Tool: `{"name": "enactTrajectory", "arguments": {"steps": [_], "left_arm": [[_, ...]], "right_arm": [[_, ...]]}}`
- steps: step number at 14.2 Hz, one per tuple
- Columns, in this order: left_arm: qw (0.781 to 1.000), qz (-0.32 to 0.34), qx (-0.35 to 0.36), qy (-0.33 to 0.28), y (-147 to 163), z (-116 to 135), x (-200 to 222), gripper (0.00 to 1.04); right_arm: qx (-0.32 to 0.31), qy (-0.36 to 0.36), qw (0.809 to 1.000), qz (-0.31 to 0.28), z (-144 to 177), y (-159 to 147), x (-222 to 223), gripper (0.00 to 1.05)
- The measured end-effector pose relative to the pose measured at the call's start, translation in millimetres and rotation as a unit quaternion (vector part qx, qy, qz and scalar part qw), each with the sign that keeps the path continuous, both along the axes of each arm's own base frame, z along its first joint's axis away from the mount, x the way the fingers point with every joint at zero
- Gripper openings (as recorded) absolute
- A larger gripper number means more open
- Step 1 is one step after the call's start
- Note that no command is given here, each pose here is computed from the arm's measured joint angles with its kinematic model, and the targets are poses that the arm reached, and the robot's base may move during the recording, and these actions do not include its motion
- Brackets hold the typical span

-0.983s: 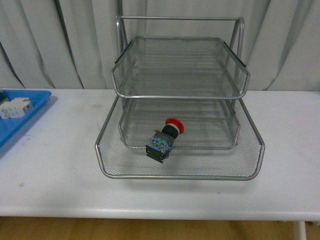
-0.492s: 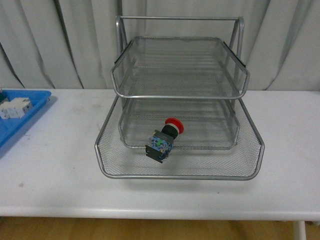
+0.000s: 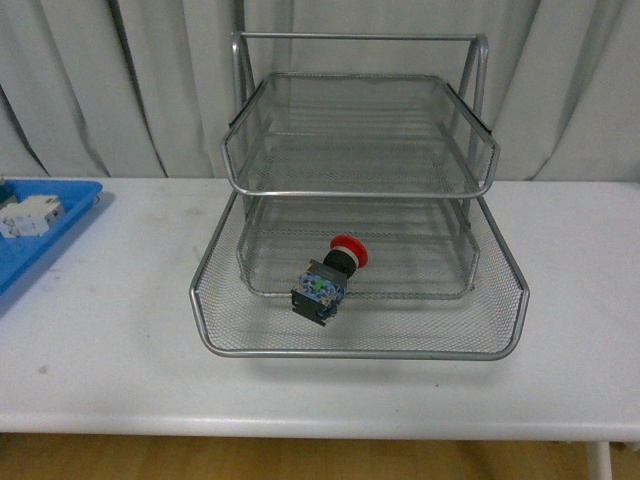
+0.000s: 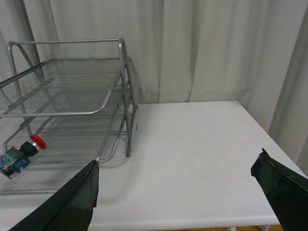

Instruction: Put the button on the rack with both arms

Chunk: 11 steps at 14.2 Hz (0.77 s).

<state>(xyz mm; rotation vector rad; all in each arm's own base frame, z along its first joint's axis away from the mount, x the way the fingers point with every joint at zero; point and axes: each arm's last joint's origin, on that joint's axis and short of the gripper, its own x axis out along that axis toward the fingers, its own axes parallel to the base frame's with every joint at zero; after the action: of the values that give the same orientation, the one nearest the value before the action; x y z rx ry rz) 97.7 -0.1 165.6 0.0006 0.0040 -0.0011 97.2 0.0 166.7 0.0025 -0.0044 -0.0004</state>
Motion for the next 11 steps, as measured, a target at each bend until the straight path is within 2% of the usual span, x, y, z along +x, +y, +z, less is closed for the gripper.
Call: {"name": "enactTrajectory", "arguments": {"steps": [4, 6, 7, 9, 11], "left_arm": [[1.000, 0.000, 0.000, -0.001, 0.0, 0.1, 0.0, 0.75], [1.000, 0.000, 0.000, 0.000, 0.0, 0.1, 0.0, 0.96], [1.000, 0.000, 0.000, -0.001, 0.0, 0.1, 0.0, 1.00], [1.000, 0.000, 0.000, -0.001, 0.0, 0.1, 0.0, 0.98], [1.000, 0.000, 0.000, 0.000, 0.0, 0.1, 0.0, 0.98]], "right_arm": [[0.000, 0.000, 1.000, 0.000, 0.0, 0.0, 0.0, 0.98], [0.000, 0.000, 1.000, 0.000, 0.0, 0.0, 0.0, 0.98], [0.000, 0.000, 1.000, 0.000, 0.0, 0.0, 0.0, 0.98], [-0.027, 0.102, 0.992, 0.072, -0.6, 1.5, 11.6, 0.98], [-0.030, 0.128, 0.987, 0.092, 2.4, 6.0, 25.1, 0.98]]}}
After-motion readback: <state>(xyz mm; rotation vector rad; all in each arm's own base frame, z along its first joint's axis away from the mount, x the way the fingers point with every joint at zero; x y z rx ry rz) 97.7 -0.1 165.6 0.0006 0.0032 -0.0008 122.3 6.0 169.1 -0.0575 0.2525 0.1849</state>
